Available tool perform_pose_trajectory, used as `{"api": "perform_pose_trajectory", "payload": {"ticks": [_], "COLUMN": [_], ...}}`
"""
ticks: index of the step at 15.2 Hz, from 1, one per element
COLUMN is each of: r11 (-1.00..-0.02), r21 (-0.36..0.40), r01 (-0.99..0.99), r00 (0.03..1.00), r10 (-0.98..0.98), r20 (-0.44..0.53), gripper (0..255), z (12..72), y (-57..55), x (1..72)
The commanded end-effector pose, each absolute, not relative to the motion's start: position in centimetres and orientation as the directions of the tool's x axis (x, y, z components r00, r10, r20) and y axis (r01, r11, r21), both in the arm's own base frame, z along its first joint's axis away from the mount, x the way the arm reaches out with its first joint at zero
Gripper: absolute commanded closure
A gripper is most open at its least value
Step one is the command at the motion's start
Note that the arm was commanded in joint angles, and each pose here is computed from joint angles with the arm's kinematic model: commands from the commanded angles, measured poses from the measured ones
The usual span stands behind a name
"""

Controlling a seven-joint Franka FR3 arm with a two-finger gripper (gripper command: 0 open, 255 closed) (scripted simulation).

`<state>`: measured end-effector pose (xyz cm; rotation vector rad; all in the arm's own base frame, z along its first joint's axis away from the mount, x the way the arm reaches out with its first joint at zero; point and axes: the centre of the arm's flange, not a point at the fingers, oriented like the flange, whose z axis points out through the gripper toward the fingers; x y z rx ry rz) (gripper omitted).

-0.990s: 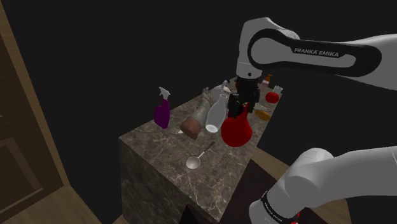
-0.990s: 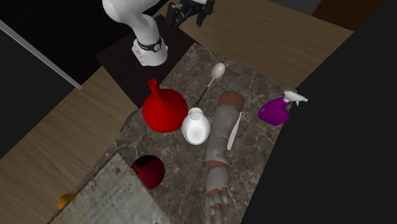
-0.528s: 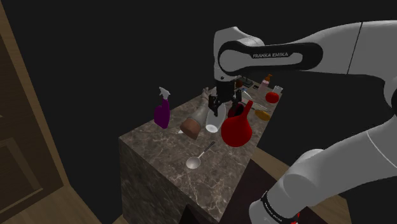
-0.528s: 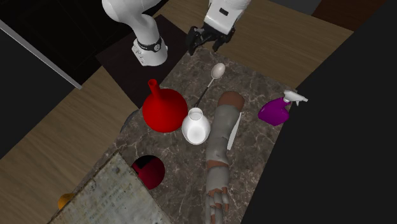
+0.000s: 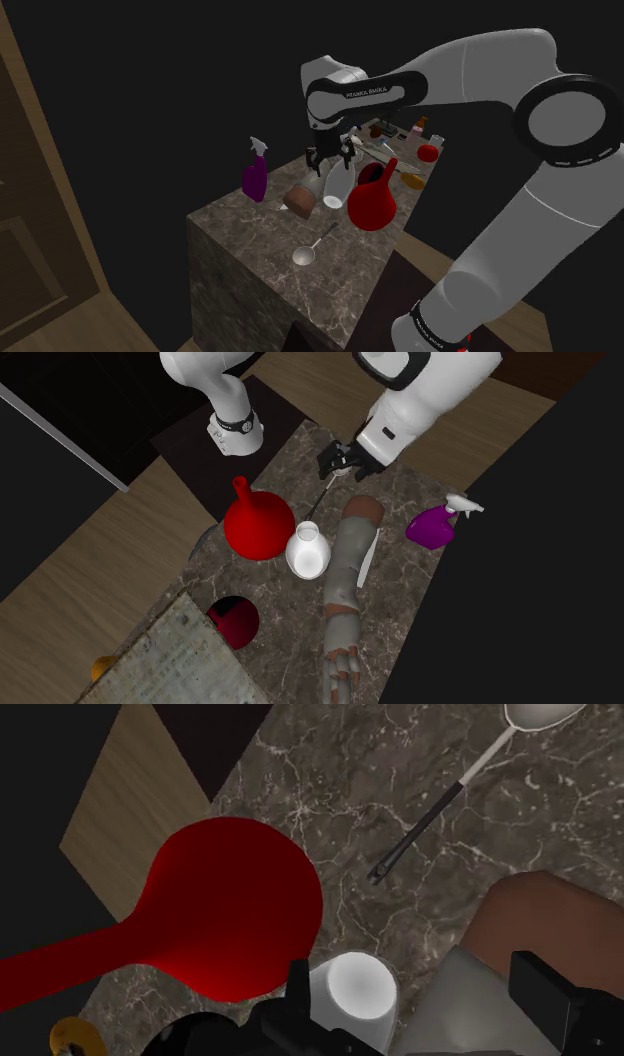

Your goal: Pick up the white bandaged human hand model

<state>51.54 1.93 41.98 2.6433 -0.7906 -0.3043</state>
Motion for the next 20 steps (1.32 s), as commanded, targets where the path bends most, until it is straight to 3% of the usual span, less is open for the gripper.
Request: {"api": "perform_pose_trajectory", "payload": {"ticks": [1, 16, 20], "r11": [-0.734, -0.347, -0.342], "r21": [0.433, 0.596, 0.598], "r01": [-0.524, -0.724, -0.725], "r00": [0.79, 0.523, 0.519], "r10": [-0.608, -0.84, -0.842], "r20": [-0.075, 0.146, 0.149], "gripper": [0, 0, 0], "z": [40.5, 32.0, 30.4], "y": [1.4, -8.9, -9.0], "x": [54.0, 70.1, 70.2]}}
